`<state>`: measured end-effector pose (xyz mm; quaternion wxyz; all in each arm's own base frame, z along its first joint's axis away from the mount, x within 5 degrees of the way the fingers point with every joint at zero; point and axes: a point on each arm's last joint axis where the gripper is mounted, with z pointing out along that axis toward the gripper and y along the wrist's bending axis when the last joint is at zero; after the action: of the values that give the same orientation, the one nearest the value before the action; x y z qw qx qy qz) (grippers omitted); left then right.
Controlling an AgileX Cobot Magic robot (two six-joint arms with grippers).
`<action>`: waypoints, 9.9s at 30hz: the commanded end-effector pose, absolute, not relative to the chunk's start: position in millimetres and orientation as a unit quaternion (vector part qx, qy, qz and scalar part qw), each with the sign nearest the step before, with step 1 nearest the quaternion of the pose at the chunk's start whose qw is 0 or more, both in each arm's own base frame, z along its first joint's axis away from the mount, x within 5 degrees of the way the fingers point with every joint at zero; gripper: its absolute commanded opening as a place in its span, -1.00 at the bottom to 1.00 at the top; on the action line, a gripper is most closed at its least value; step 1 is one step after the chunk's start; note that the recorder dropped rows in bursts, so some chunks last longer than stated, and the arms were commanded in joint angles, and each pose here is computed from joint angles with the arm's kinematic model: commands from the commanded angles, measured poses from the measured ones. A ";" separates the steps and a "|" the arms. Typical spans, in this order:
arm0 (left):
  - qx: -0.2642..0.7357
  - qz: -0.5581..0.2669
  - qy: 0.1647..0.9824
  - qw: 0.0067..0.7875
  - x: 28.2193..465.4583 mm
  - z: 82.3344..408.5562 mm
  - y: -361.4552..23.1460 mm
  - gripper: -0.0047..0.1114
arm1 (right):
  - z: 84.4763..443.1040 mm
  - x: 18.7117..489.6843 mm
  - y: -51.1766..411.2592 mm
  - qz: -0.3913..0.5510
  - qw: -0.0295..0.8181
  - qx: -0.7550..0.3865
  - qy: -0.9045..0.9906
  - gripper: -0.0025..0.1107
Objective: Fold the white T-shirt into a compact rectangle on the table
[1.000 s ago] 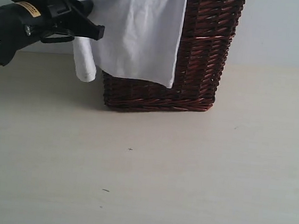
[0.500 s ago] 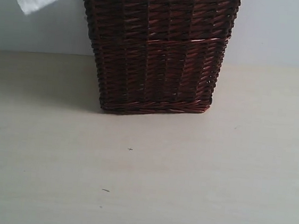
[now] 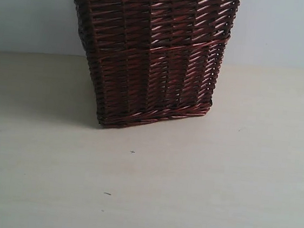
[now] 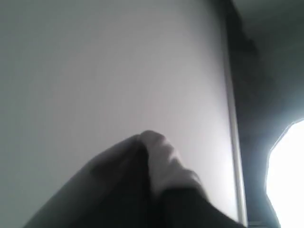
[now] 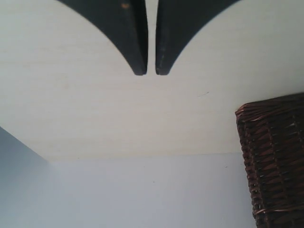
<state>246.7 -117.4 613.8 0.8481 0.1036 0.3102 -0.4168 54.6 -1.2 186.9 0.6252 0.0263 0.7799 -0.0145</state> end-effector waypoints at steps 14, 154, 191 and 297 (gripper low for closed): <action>0.031 -0.516 0.244 0.821 142.3 681.7 -48.0 -0.92 | 186.0 54.5 -1.0 -0.015 0.628 0.024 0.778 -0.83; 0.120 -0.105 0.755 0.635 253.6 384.7 -93.3 -0.92 | 186.1 54.5 -0.9 -0.014 0.628 0.024 0.778 -0.83; 0.064 -0.067 0.727 0.680 45.5 245.6 -0.4 -0.92 | 186.1 54.5 -0.9 -0.014 0.628 0.024 0.778 -0.83; 0.066 -0.014 0.713 0.697 56.4 202.9 -4.2 -0.92 | 189.0 198.4 189.0 0.470 0.204 -0.616 0.598 -0.96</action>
<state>56.9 -4.0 202.4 0.6952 0.0645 0.7158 -0.0127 200.0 180.6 168.0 0.1581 -0.6460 0.6223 0.4128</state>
